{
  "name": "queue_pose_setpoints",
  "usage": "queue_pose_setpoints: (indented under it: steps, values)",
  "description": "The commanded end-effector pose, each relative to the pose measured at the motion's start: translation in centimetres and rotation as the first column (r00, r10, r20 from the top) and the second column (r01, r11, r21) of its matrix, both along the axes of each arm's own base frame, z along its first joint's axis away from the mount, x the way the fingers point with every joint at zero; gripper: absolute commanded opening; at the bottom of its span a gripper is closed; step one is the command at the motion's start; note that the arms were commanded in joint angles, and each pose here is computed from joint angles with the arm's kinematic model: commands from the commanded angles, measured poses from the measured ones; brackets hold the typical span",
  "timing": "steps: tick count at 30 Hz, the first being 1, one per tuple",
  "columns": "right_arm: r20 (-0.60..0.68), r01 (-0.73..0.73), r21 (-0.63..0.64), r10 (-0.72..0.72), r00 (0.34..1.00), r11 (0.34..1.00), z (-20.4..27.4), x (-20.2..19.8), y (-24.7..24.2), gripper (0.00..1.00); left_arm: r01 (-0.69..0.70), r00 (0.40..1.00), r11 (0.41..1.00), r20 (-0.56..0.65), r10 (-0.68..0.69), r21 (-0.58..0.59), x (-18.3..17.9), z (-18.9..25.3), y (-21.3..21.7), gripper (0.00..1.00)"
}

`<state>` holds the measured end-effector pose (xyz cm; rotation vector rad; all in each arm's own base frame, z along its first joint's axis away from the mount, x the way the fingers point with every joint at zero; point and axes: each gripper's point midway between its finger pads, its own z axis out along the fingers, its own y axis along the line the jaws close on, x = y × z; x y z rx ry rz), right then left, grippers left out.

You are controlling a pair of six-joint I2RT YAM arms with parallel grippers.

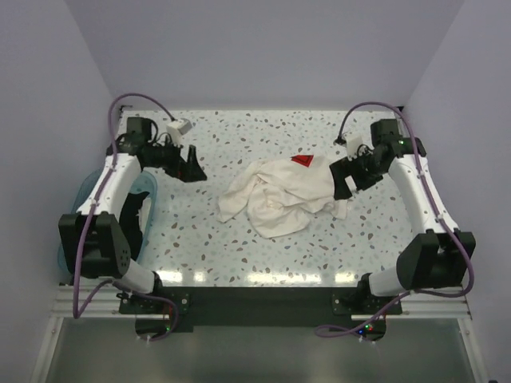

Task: Fold and stack the t-shirts
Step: Move the tshirt to the center of the board, then flatten the tshirt out

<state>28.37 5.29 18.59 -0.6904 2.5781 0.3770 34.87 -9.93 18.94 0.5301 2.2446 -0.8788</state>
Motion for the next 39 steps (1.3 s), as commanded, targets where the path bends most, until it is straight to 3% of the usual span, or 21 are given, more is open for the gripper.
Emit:
queue_pose_setpoints:
  steps: [1, 6, 10, 16, 19, 22, 23, 25, 27, 29, 31, 32, 33, 39]
  values:
    - [-0.058, -0.101, -0.055, 0.097, 0.994, 0.993, -2.7, -0.6, 0.3, 0.96, 0.176, 0.977, 0.971, 0.096, -0.193, 0.162, -2.3, -1.7, -3.6, 1.00]
    - [-0.119, -0.169, -0.188, 0.148, 0.982, 0.968, -7.4, -2.4, 0.0, 0.90, 0.210, 0.977, 0.953, -0.009, -0.213, 0.217, -4.0, -7.8, -5.4, 0.87]
    - [-0.122, -0.146, -0.261, 0.118, 0.986, 0.954, -10.8, -1.3, -0.5, 0.81, 0.221, 0.974, 0.935, -0.112, -0.197, 0.277, -4.2, -12.1, -5.8, 0.78]
    - [-0.117, -0.074, -0.311, 0.039, 0.992, 0.948, -13.7, 0.8, -1.1, 0.78, 0.219, 0.964, 0.938, -0.210, -0.165, 0.270, -4.1, -15.3, -6.7, 0.75]
    - [-0.111, -0.057, -0.323, 0.022, 0.994, 0.945, -14.8, 1.6, -1.0, 0.77, 0.215, 0.959, 0.942, -0.239, -0.154, 0.257, -4.1, -16.3, -7.0, 0.68]
    - [-0.102, -0.044, -0.324, 0.011, 0.995, 0.945, -15.6, 2.2, -0.8, 0.74, 0.210, 0.956, 0.944, -0.255, -0.144, 0.254, -3.8, -16.8, -7.1, 0.53]
    - [-0.113, -0.042, -0.331, 0.005, 0.994, 0.943, -16.2, 2.3, -0.9, 0.72, 0.203, 0.957, 0.944, -0.256, -0.135, 0.260, -3.6, -16.8, -7.0, 0.42]
    - [-0.112, -0.043, -0.357, 0.003, 0.994, 0.933, -16.9, 2.5, -1.4, 0.68, 0.192, 0.960, 0.943, -0.252, -0.123, 0.272, -3.1, -16.4, -6.6, 0.31]
    - [-0.106, -0.056, -0.379, 0.017, 0.994, 0.924, -17.5, 2.6, -1.8, 0.59, 0.162, 0.967, 0.952, -0.236, -0.100, 0.260, -2.3, -15.0, -5.7, 0.16]
    - [-0.111, -0.068, -0.402, 0.025, 0.993, 0.913, -18.1, 2.2, -2.2, 0.42, 0.133, 0.972, 0.955, -0.224, -0.073, 0.266, -1.5, -13.8, -4.5, 0.00]
    - [-0.118, -0.083, -0.415, 0.037, 0.992, 0.906, -18.3, 1.9, -2.6, 0.30, 0.116, 0.978, 0.954, -0.201, -0.060, 0.277, -0.9, -12.4, -3.4, 0.00]
    - [-0.124, -0.089, -0.418, 0.041, 0.991, 0.904, -18.3, 1.7, -2.7, 0.10, 0.088, 0.981, 0.955, -0.191, -0.034, 0.282, -0.3, -12.0, -2.2, 0.00]
    - [-0.130, -0.099, -0.425, 0.047, 0.990, 0.900, -17.9, 1.3, -3.0, 0.02, 0.075, 0.986, 0.952, -0.166, -0.027, 0.295, 0.1, -11.2, -1.4, 0.00]
    - [-0.052, -0.059, -0.441, 0.041, 0.998, 0.896, -12.5, 1.0, -6.8, 0.00, -0.075, 0.995, 0.906, -0.026, 0.095, 0.417, 3.7, -6.5, 4.7, 0.00]
